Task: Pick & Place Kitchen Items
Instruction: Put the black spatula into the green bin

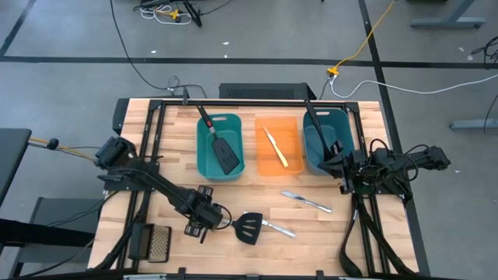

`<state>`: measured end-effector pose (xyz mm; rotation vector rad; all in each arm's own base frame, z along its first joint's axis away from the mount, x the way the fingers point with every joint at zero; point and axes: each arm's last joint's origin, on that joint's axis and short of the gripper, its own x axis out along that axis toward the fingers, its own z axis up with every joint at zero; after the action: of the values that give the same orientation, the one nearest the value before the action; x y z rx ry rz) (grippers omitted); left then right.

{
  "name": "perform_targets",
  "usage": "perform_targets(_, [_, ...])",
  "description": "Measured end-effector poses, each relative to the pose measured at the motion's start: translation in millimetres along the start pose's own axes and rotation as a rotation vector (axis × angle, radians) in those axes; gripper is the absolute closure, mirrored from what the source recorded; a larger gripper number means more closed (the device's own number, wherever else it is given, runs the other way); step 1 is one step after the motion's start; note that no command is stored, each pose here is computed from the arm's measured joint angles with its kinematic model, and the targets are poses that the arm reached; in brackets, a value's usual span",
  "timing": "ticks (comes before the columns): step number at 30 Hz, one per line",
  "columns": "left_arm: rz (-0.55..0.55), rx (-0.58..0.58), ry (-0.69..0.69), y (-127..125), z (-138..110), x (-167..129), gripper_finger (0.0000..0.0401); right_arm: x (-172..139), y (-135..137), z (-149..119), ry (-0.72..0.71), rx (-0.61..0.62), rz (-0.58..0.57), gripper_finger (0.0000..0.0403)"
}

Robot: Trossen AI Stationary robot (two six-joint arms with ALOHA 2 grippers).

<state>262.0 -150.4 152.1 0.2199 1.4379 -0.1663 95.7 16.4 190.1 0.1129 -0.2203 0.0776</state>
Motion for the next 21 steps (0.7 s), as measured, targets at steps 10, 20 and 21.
perform_targets(10, [-0.006, 0.028, 0.073, -2, 1, 19, 0.0143, 0, 0, 0, 0.001, 0.000, 0.000, 0.0389])
perform_targets(20, [0.003, 0.028, 0.075, -2, 0, 20, 0.0278, 0, 0, 0, 0.001, -0.003, 0.000, 0.0389])
perform_targets(21, [0.004, 0.030, 0.075, -2, 0, 20, 0.0297, 0, 0, 0, 0.001, -0.002, 0.000, 0.0389])
